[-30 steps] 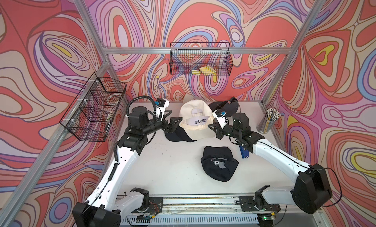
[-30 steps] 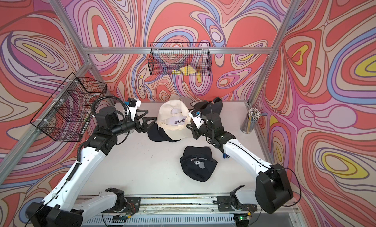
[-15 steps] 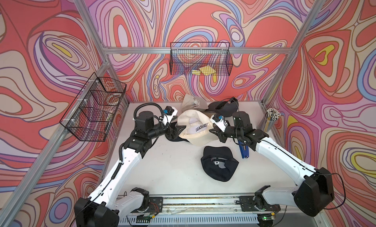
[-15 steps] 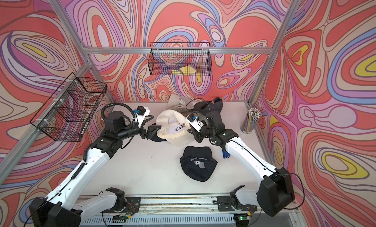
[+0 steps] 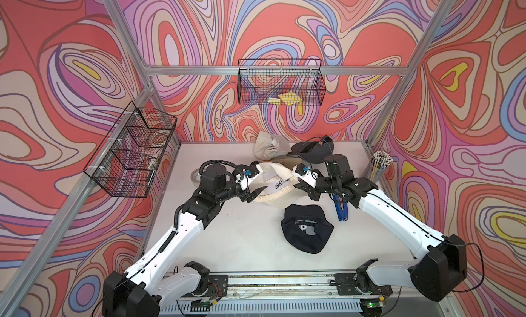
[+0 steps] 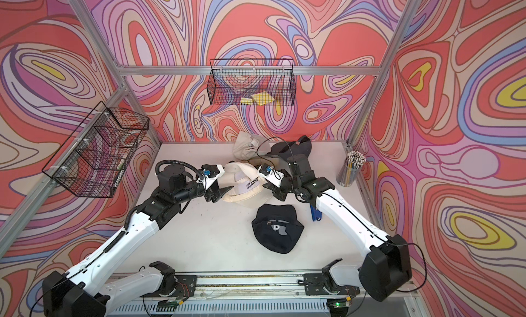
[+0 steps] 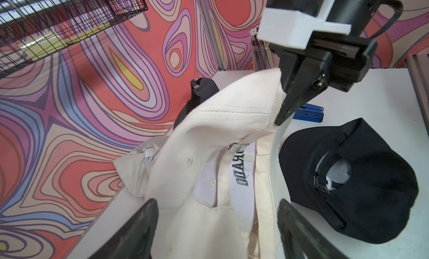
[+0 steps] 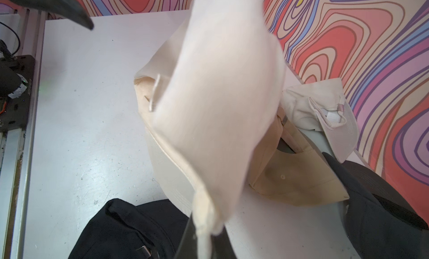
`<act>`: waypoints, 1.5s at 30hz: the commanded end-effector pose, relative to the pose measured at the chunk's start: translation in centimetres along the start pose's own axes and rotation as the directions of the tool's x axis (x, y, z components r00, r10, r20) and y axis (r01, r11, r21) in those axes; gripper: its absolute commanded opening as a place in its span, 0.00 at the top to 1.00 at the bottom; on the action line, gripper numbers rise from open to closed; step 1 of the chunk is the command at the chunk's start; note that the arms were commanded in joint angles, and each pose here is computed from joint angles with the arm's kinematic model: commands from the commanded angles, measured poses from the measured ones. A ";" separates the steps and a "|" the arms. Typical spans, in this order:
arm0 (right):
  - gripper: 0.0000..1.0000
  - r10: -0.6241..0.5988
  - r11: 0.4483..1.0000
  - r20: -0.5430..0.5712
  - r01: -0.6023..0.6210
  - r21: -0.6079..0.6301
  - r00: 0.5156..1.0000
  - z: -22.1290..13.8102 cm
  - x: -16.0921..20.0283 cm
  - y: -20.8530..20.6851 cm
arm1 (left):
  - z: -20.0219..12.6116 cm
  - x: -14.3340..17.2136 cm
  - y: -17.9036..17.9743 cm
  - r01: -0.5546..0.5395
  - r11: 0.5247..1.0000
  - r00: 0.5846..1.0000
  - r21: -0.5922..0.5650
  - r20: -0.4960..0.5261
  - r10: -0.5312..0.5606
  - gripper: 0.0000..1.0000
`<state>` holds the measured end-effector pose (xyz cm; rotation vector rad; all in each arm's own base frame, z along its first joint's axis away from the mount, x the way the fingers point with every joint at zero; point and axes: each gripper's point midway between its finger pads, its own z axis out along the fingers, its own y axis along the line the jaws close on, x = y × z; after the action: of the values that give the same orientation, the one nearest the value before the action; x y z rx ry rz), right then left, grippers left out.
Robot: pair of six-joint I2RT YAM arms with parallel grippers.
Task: Open the adjustable buckle of the baseball cap
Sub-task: Pick up the baseball cap.
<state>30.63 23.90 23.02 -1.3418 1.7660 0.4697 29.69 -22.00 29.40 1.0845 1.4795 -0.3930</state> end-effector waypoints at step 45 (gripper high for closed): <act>1.00 -0.277 0.957 0.013 0.278 -0.078 0.961 -0.8 -1.1 1.1 | 6.1 -1.3 -2.5 -0.310 0.927 0.950 0.212 0.026 0.312 0.46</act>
<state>30.34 23.99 23.27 -1.6023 1.5997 0.3577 31.28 -27.91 27.80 1.4621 1.2769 -0.3030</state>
